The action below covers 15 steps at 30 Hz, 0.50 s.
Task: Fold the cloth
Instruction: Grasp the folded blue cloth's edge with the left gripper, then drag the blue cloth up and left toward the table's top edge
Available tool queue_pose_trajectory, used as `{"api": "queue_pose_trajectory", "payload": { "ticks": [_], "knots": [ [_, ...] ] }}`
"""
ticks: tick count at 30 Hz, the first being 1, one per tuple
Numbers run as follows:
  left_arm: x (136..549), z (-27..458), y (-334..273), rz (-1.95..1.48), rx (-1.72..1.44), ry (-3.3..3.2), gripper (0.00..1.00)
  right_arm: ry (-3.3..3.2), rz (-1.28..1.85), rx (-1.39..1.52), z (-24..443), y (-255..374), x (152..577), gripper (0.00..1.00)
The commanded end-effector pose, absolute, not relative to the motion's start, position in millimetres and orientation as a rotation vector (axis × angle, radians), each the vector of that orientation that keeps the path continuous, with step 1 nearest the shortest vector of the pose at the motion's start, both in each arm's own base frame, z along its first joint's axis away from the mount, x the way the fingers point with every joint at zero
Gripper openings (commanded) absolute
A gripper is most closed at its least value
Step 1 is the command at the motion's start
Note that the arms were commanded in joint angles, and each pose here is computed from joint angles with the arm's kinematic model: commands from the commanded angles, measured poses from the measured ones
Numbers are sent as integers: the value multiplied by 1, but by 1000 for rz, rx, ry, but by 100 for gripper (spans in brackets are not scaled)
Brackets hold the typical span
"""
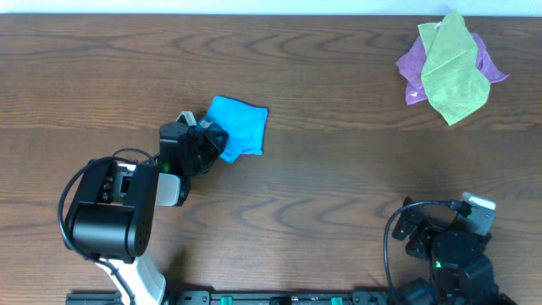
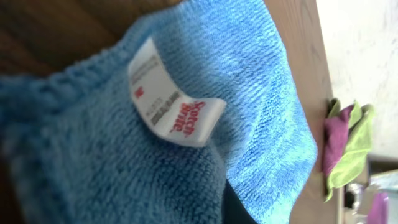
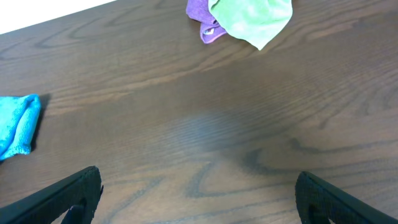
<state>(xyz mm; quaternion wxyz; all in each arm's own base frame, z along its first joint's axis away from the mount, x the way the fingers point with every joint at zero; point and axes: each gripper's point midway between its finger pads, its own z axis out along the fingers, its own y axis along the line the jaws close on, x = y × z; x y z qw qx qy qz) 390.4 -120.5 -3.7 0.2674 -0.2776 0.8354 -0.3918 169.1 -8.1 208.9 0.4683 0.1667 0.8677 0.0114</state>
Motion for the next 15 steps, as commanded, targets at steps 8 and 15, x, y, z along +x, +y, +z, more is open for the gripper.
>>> {"api": "queue_pose_trajectory", "payload": {
  "ticks": [8,15],
  "knots": [
    [372,-26,-137,-1127,-642,2354,6,2119,21,430,209,-11,169,99],
    [394,14,-150,-1269,-508,2262,6,2119,21,430,209,-11,169,99]
  ]
}}
